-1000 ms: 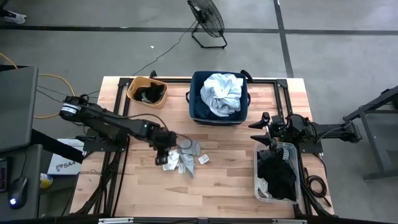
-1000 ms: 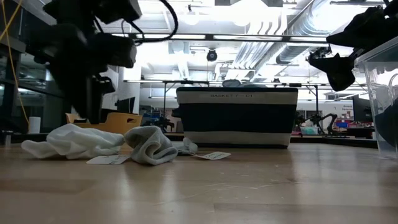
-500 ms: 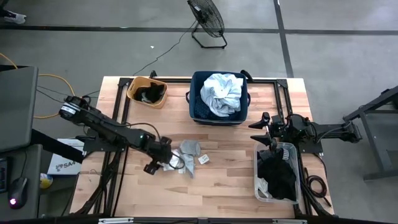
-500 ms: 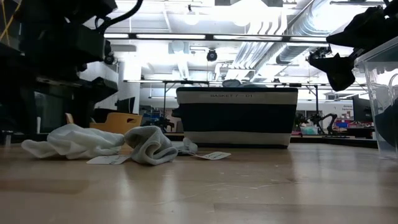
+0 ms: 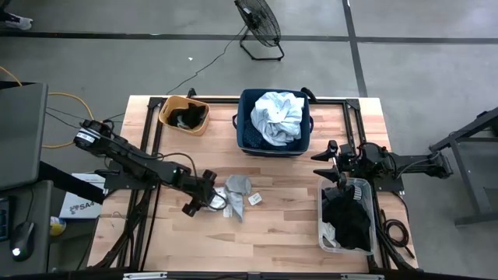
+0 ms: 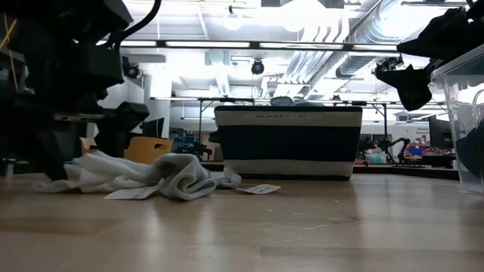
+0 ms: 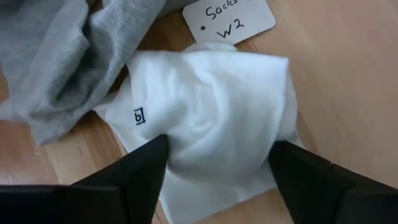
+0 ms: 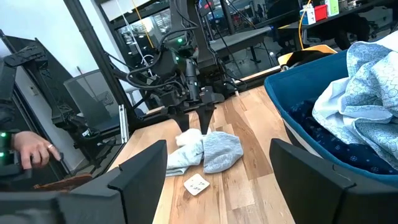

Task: Pick & Place Cloths
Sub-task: Put the white sock into the yellow bin

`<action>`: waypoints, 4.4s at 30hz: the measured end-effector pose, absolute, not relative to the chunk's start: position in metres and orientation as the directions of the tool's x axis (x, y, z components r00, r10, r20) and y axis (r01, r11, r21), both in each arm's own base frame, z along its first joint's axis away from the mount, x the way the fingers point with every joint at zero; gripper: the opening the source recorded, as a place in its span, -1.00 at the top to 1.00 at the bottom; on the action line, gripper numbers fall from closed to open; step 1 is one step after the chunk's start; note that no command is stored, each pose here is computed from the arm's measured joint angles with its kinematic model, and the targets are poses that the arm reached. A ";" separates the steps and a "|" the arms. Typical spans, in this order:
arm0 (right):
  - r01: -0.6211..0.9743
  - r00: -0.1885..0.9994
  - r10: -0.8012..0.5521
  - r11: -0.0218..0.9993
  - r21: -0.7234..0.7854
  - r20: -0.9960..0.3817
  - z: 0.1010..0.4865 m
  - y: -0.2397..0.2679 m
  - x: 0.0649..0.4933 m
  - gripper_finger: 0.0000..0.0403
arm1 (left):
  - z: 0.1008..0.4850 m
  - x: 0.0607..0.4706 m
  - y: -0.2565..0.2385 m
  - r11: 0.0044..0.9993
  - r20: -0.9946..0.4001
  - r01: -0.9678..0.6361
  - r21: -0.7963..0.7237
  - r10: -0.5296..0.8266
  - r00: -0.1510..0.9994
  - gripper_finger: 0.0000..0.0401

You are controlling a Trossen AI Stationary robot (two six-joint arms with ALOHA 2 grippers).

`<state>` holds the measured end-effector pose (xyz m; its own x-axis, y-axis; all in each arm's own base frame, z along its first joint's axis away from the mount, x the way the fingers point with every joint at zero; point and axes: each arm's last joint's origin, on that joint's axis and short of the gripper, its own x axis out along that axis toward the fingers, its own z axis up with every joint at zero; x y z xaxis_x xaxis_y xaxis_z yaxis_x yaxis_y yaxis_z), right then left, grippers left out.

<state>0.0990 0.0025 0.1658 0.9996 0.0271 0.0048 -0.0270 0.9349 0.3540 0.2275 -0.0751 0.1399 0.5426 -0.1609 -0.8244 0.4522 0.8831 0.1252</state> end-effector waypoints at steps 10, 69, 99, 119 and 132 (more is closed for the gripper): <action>-0.027 1.000 0.027 0.935 0.354 0.005 0.166 0.002 0.099 -0.37 | 0.139 0.227 -0.075 0.890 -0.819 0.440 0.122 -0.160 0.551 0.75; -0.029 1.000 0.027 0.935 0.354 0.010 0.166 0.002 0.099 -0.37 | 0.299 0.170 0.070 0.060 -0.208 -0.840 0.539 0.976 -0.064 1.00; -0.030 1.000 0.027 0.935 0.354 0.011 0.166 0.002 0.099 -0.37 | 0.241 0.206 0.146 0.224 -0.542 -0.857 0.463 0.837 -0.074 1.00; -0.029 1.000 0.027 0.935 0.354 0.011 0.166 0.002 0.099 -0.37 | 0.203 0.181 0.186 0.329 -0.810 -0.871 0.364 0.573 -0.123 1.00; -0.029 1.000 0.027 0.935 0.354 0.011 0.166 0.002 0.099 -0.37 | 0.174 0.181 0.211 0.336 -0.846 -0.873 0.353 0.513 -0.144 1.00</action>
<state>0.0990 0.0025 0.1663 0.9996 0.0271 0.0107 -0.0291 0.9348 0.3540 0.1805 0.2110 0.1745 -0.1445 0.5134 -0.8459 -0.8734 0.3355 0.3529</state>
